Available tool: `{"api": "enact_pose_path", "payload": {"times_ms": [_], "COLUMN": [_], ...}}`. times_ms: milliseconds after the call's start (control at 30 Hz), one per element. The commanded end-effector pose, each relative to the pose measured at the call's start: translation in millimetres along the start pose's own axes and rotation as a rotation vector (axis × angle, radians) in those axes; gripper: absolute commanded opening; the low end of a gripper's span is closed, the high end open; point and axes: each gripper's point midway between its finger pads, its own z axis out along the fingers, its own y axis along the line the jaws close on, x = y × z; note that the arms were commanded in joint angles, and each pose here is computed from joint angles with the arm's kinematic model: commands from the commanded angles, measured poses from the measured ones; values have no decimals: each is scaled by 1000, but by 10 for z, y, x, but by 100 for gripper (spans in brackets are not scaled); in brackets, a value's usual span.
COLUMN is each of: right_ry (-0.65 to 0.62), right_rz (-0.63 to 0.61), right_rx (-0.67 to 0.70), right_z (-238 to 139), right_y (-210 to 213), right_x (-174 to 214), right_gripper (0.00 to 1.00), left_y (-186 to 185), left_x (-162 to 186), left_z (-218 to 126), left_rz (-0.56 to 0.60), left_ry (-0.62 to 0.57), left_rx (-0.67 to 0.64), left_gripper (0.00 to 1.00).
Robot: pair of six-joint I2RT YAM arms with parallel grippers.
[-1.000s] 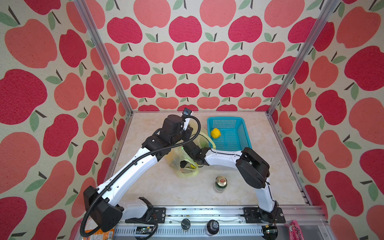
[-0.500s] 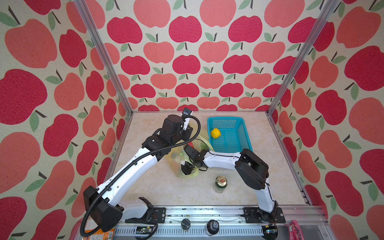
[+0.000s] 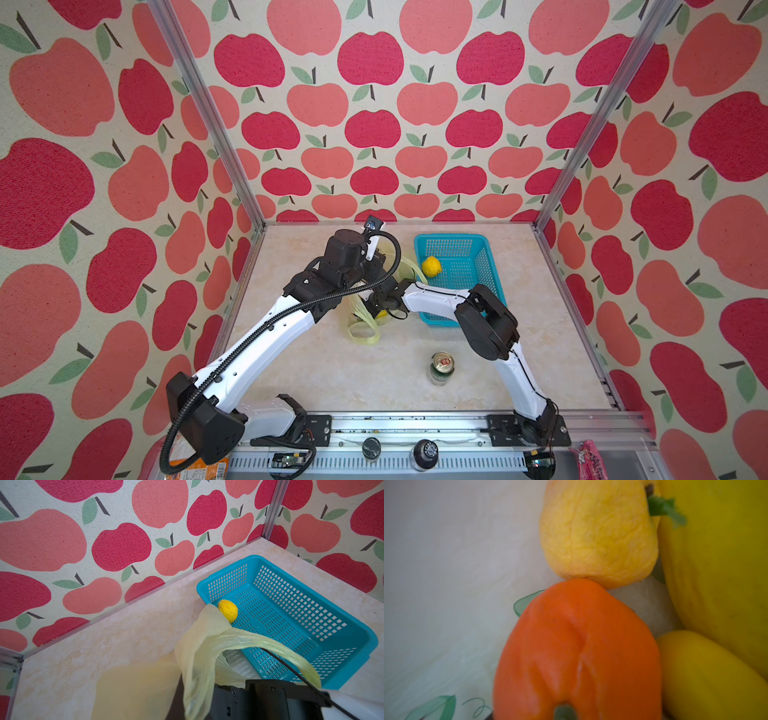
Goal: Untie the knot of the plastic bag and take out the fruit
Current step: 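Lower the right gripper into the bag and grasp the orange persimmon, then lift the orange persimmon out and carry it over the teal basket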
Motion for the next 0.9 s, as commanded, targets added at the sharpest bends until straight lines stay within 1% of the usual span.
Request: {"api": "enact_pose_path", "payload": {"times_ms": [0, 133, 267, 367, 533, 600, 700, 800, 867], "right_ry": [19, 5, -40, -93, -204, -251, -287, -329, -367], "right_rz": [77, 75, 54, 48, 35, 31, 23, 12, -8], "right_rx": [20, 11, 8, 4, -35, -50, -47, -33, -48], "right_z": [70, 24, -138, -328, -648, -763, -882, -1021, -1142], "right_y": [-148, -127, -33, 27, 158, 202, 220, 216, 271], "right_x": [-35, -104, -150, -218, -293, -309, -293, -253, -259], "right_gripper": [56, 54, 51, 46, 43, 41, 39, 38, 38], "left_y": [57, 102, 183, 254, 334, 327, 327, 338, 336], "left_x": [-82, -68, -28, 36, 130, 145, 140, 130, 128], "left_z": [-71, -23, 97, 240, 435, 463, 453, 422, 410], "left_rz": [-1, 8, 7, -3, -23, -27, -32, -39, -46], "left_ry": [-36, -28, -9, 18, 59, 65, 62, 54, 51], "left_rx": [-25, -52, -80, -87, -84, -75, -71, -70, -63], "left_gripper": [0, 0, 0, 0, 0, 0, 0, 0, 0]}}
